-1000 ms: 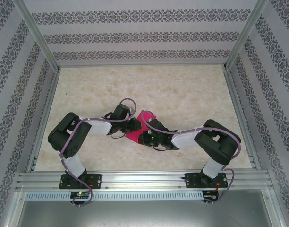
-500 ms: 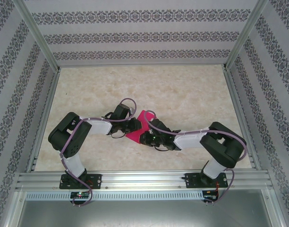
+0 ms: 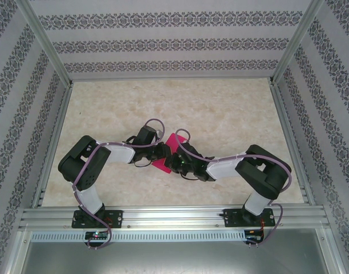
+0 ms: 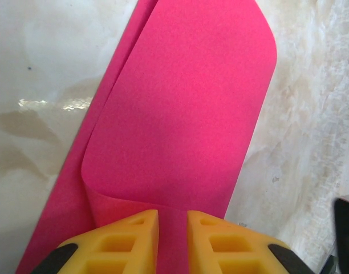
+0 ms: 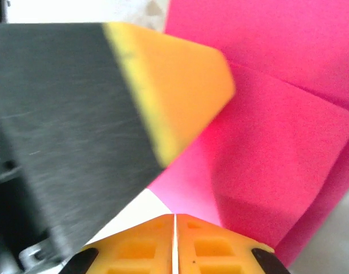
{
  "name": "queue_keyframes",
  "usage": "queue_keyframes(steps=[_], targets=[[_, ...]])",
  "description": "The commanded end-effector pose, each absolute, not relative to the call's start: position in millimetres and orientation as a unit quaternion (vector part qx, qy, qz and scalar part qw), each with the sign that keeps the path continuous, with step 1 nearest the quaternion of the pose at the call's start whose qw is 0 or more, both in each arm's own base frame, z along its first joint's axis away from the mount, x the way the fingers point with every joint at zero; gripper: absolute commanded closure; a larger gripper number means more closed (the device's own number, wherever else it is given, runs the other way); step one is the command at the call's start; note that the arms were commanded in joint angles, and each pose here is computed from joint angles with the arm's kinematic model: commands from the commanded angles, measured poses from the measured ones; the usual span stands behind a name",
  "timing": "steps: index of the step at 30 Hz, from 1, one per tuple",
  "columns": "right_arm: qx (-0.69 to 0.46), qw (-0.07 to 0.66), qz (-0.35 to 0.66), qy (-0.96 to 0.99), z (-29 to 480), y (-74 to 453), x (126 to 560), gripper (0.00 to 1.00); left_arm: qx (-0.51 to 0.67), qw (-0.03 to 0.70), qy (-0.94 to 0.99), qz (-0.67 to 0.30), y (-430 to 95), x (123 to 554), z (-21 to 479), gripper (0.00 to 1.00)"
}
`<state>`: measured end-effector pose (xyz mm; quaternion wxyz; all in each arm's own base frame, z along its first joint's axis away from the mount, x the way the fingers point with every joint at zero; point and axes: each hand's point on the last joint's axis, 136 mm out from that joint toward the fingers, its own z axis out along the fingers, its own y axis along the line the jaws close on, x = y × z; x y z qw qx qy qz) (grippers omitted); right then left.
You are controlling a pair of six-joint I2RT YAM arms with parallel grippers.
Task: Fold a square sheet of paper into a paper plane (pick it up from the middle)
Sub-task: Fold the triangle a second time at the center of the table.
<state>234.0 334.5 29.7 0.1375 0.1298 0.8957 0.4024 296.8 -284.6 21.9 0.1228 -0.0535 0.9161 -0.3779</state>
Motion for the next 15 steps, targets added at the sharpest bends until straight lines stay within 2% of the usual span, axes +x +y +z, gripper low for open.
queue_keyframes(steps=[1, 8, 15], targets=[[0.172, 0.139, 0.393, 0.893, 16.8, 328.3, 236.8, 0.90, -0.074, 0.077, 0.942, -0.318, -262.0, 272.3, -20.6, 0.78], [0.181, 0.100, 0.310, 0.928, -24.5, 300.0, 205.9, 0.90, -0.075, 0.085, 0.942, -0.316, -260.9, 275.3, -17.8, 0.77], [0.153, 0.075, 0.285, 0.943, -40.6, 294.5, 187.9, 0.90, -0.075, 0.106, 0.940, -0.316, -262.5, 286.5, -7.0, 0.74]])
